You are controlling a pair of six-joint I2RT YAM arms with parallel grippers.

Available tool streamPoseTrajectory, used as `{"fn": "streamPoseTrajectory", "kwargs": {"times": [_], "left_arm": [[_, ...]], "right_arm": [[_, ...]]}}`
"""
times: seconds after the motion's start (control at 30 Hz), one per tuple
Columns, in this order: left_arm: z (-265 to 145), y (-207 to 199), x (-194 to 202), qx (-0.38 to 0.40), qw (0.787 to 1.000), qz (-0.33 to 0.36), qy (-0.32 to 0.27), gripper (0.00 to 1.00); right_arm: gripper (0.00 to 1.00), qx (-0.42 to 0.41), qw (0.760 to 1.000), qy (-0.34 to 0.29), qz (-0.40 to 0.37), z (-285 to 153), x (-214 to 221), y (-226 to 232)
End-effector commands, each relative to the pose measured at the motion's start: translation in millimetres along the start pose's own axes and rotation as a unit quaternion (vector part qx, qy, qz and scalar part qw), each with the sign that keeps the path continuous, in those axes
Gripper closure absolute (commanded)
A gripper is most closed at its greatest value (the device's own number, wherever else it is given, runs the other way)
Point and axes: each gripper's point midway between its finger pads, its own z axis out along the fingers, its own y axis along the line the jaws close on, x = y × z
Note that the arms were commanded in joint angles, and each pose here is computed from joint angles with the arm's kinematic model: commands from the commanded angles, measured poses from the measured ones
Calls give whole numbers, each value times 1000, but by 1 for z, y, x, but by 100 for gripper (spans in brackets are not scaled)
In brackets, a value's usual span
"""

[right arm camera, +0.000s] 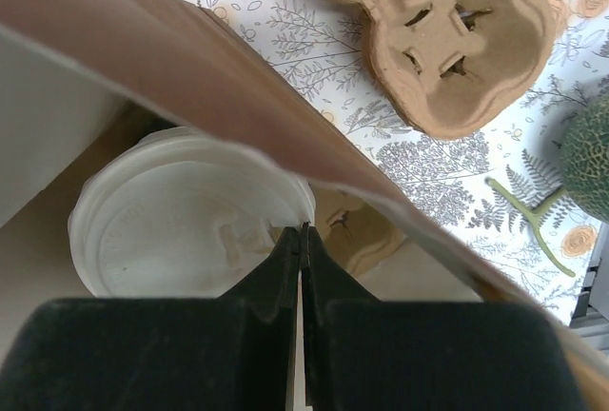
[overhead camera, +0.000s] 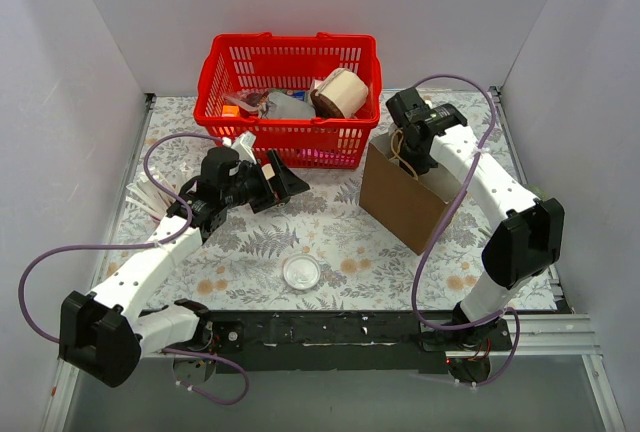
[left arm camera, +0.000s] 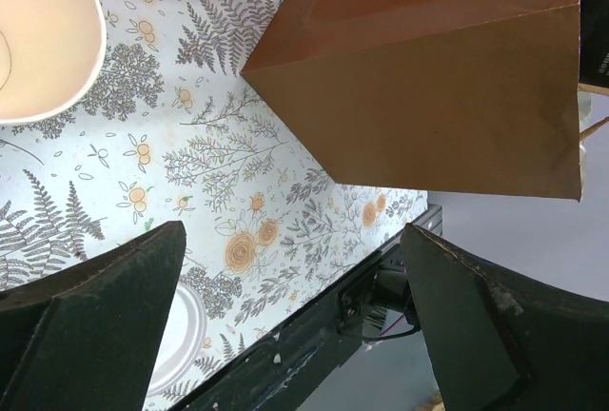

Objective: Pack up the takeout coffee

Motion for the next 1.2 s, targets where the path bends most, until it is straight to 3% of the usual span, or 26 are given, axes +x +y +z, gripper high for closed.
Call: {"fn": "streamPoseTrajectory", "kwargs": {"times": [0.0,0.6,0.63,0.73,0.9,1.17], "left_arm": [[-6,-1,1,4,1000,11,-6,2],[-6,3,4,2,1000,8,-4,2],[-7,4,4,1,1000,7,-4,2],[-7,4,5,0,1000,7,-4,2],[-9,5,5,-5,1000,7,-4,2],[-13,1,3,-1,1000,8,-9,2]], "right_arm": [[99,-21,1000,-14,8,1,-4,9],[98,-16,1000,-4,11,16,1,13],[93,-16,1000,-4,11,16,2,14],[92,-16,1000,0,10,18,4,14],[77,-16,1000,-6,14,15,1,13],[65,-21,999,-19,20,5,-5,11]]}}
